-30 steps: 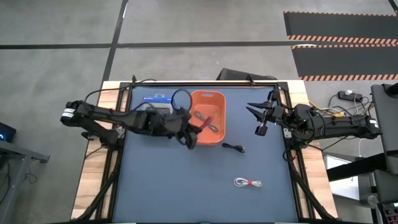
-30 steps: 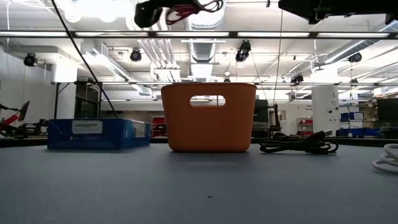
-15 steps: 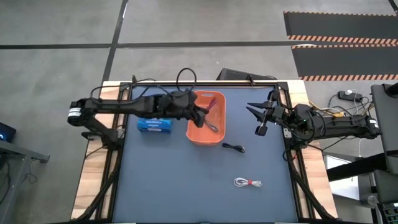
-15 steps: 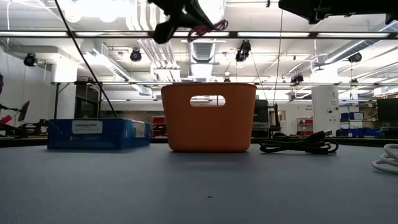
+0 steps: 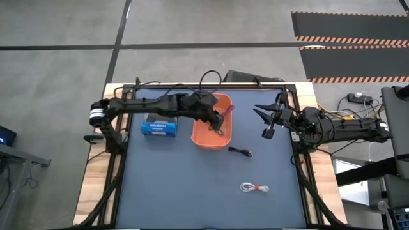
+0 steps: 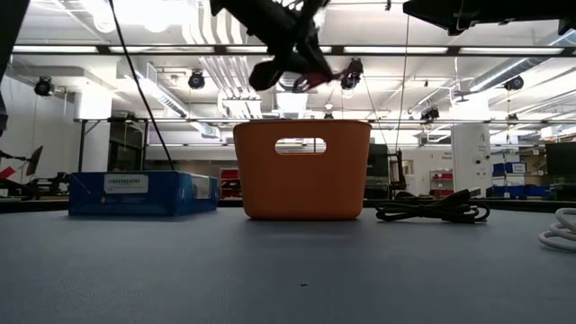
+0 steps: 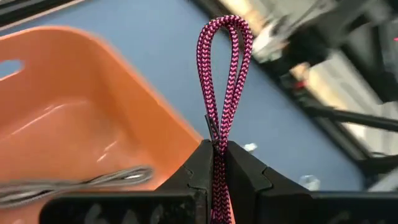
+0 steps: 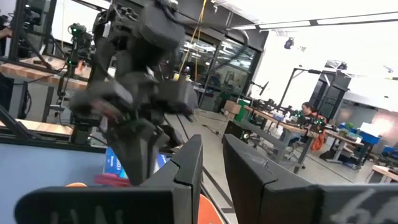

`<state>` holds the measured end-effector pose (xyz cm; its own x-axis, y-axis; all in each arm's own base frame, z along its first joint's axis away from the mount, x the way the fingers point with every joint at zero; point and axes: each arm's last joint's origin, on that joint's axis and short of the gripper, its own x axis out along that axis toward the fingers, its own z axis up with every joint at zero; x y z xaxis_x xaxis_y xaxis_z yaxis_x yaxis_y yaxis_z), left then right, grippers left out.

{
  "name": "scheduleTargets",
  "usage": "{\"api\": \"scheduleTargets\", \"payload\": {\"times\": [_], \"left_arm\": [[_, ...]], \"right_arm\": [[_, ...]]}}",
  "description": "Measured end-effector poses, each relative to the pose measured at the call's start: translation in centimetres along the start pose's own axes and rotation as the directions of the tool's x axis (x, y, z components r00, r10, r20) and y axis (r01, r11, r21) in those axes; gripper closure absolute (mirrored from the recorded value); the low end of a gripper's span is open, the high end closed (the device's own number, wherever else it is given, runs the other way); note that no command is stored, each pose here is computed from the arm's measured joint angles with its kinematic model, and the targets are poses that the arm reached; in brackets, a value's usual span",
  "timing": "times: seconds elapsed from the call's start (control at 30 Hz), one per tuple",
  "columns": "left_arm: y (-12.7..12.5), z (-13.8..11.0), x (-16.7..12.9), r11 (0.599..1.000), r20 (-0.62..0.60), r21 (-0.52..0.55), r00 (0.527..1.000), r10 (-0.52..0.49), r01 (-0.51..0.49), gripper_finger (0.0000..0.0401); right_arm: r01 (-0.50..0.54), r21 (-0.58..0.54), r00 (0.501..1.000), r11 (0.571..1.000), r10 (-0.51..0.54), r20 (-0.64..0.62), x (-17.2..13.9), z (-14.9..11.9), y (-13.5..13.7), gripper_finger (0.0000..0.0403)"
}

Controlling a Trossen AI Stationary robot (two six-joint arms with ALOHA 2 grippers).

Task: Pick and place USB-C Cables
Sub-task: Put the red charger cable into the orange bin

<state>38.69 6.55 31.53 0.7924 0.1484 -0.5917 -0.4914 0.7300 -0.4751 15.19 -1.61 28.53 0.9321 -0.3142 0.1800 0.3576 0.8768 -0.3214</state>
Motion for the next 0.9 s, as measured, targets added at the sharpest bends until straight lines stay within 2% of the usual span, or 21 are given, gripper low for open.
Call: {"api": "scheduleTargets", "payload": {"times": [0.17, 0.33, 0.57, 0.9], "left_arm": [[1.5, 0.2, 0.8, 0.992, -0.057, -0.019, 0.990, 0.126, -0.128, 0.0386], [3.0, -0.2, 2.0, 0.981, -0.093, -0.055, 0.979, 0.180, -0.185, 0.0386], [4.3, -0.5, 3.7, 0.972, -0.125, -0.061, 0.968, 0.216, -0.225, 0.0386], [5.5, -0.8, 4.4, 0.964, -0.143, -0.071, 0.959, 0.244, -0.256, 0.0386]], "right_arm": [[-0.001, 0.000, 1.000, 1.000, 0.001, 0.000, 0.0, 0.0, 0.0, 0.0347], [0.000, 0.000, 1.000, 1.000, 0.000, 0.000, 0.0, 0.0, 0.0, 0.0347], [-0.001, 0.000, 1.000, 1.000, 0.001, 0.000, 0.0, 0.0, 0.0, 0.0347], [0.000, 0.004, 1.000, 1.000, 0.000, -0.001, 0.0, 0.0, 0.0, 0.0347]]}}
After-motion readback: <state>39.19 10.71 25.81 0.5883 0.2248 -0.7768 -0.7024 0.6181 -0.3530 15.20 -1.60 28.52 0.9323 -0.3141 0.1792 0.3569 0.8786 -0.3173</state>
